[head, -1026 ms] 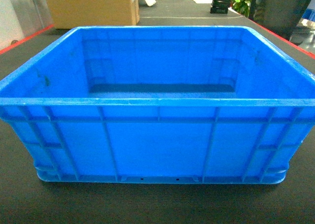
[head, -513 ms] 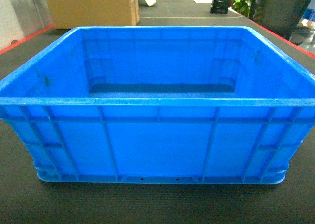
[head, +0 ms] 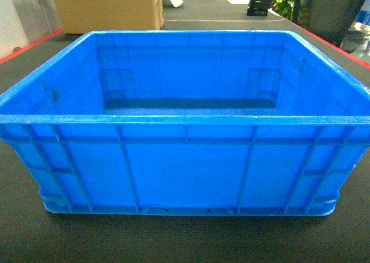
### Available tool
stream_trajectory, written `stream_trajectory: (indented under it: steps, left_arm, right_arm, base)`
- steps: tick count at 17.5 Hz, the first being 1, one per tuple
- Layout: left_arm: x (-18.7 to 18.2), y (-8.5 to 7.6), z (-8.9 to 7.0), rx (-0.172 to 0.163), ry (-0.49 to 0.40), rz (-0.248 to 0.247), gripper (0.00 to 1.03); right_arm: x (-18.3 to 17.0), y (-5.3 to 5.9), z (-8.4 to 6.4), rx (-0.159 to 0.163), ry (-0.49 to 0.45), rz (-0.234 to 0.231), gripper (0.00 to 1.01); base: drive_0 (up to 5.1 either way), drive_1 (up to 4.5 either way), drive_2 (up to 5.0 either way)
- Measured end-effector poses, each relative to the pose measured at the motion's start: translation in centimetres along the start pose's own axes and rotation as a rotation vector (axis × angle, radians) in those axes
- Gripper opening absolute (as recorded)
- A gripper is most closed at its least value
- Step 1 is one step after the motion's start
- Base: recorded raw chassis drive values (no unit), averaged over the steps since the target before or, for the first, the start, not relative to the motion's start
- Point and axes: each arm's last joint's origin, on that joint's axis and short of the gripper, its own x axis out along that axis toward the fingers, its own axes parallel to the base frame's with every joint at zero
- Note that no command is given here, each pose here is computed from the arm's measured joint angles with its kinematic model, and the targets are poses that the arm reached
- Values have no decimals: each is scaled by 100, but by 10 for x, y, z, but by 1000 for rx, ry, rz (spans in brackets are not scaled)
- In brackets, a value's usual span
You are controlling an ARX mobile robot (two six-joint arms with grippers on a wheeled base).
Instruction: Place box next to blue box on left shelf
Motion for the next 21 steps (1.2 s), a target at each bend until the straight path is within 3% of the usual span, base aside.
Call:
stream_trajectory:
  steps: [11,12,13,14,15,16,17,19,21]
  left_arm:
    - [0,0,0,0,0,0,98]
    - [0,-2,-3,-26,97,74,98]
    - [3,-7,-3,-37,193,174,98]
    - [5,-7,-4,-40,203,248,98]
    - [9,-6,1,-63,164,299,98]
    - [18,-5,16,-81,114,302,98]
    - [30,-5,31,-84,82,279,98]
    - [67,-5,73,-91,18,252,98]
    - [115,-12,101,-86,36,192,98]
  right_arm:
    - [0,0,0,0,0,0,98]
    - [0,0,0,0,0,0,98]
    - [1,1,-1,-14,17,-66,98]
    - [5,5,-3,-27,58,-171,98]
    - [9,4,-4,-42,79,-298,98]
    - [15,0,6,-24,57,-392,98]
    - [26,1,26,5,9,-366,98]
    - [60,12,66,18,-22,-255,98]
    - [110,29,83,8,91,-147,98]
  base:
    - [0,0,0]
    - [0,0,0]
    - [0,0,0]
    - [0,0,0]
    - [0,0,0]
    - [0,0,0]
    - [0,0,0]
    - [0,0,0]
    - [0,0,0]
